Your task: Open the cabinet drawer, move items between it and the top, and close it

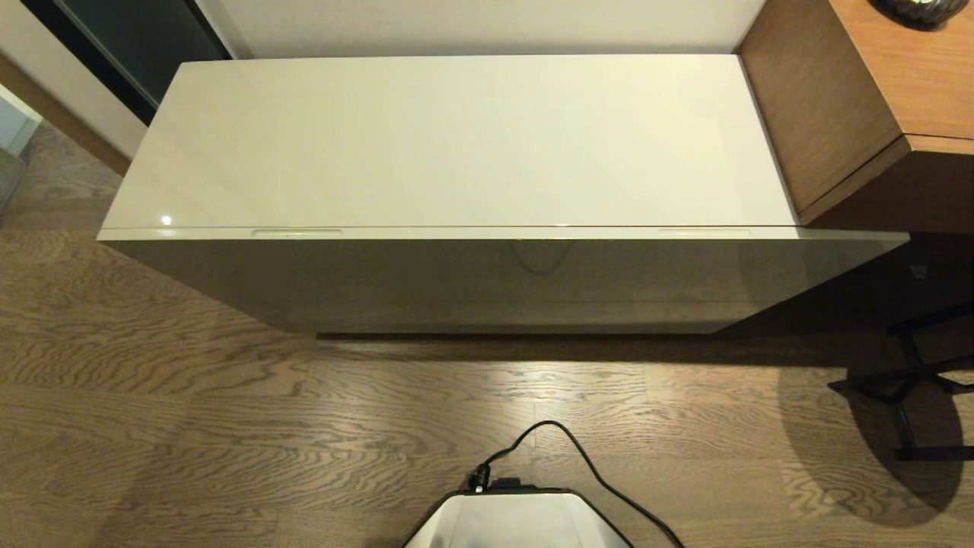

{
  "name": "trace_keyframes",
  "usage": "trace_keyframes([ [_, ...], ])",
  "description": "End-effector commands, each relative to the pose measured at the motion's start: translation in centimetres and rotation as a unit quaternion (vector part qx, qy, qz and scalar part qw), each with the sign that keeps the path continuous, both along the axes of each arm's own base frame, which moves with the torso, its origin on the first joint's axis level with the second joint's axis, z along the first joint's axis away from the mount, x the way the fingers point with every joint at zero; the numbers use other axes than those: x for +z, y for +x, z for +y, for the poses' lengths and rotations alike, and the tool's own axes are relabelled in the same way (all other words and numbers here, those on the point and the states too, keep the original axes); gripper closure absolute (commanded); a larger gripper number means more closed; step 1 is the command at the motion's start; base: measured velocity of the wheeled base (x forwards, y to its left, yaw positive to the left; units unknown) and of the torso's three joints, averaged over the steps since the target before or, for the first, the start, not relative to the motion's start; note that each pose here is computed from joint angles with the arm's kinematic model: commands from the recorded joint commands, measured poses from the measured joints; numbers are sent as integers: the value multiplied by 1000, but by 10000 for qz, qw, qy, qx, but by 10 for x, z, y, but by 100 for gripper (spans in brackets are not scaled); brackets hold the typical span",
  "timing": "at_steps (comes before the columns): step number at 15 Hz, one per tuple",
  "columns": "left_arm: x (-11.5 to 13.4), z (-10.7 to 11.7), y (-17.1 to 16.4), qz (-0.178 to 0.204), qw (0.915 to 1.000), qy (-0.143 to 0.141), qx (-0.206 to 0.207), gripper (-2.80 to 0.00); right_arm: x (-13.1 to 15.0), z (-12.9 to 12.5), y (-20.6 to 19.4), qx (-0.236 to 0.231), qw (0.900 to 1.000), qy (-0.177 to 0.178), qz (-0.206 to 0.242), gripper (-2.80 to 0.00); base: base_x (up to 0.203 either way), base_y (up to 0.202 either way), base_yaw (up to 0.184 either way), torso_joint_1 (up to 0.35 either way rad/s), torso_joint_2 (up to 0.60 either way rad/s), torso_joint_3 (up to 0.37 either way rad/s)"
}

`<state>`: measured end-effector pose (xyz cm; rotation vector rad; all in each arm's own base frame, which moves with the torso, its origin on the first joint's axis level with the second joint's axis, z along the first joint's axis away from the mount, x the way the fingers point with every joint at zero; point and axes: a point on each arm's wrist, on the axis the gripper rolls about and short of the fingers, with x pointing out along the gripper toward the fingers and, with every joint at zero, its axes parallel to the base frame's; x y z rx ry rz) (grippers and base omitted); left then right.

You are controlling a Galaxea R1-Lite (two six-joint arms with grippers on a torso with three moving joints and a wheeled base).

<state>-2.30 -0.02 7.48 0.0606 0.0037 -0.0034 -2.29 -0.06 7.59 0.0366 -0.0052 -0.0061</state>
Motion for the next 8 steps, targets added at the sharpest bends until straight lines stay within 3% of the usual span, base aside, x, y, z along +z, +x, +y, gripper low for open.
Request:
trace_keyframes([
  [1,0,0,0,12,10000,4,1,0,0,0,-1,0,10000,2,-87,0,0,0,0,0,0,0],
  [8,0,0,0,12,10000,4,1,0,0,0,-1,-7,10000,2,-90,0,0,0,0,0,0,0],
])
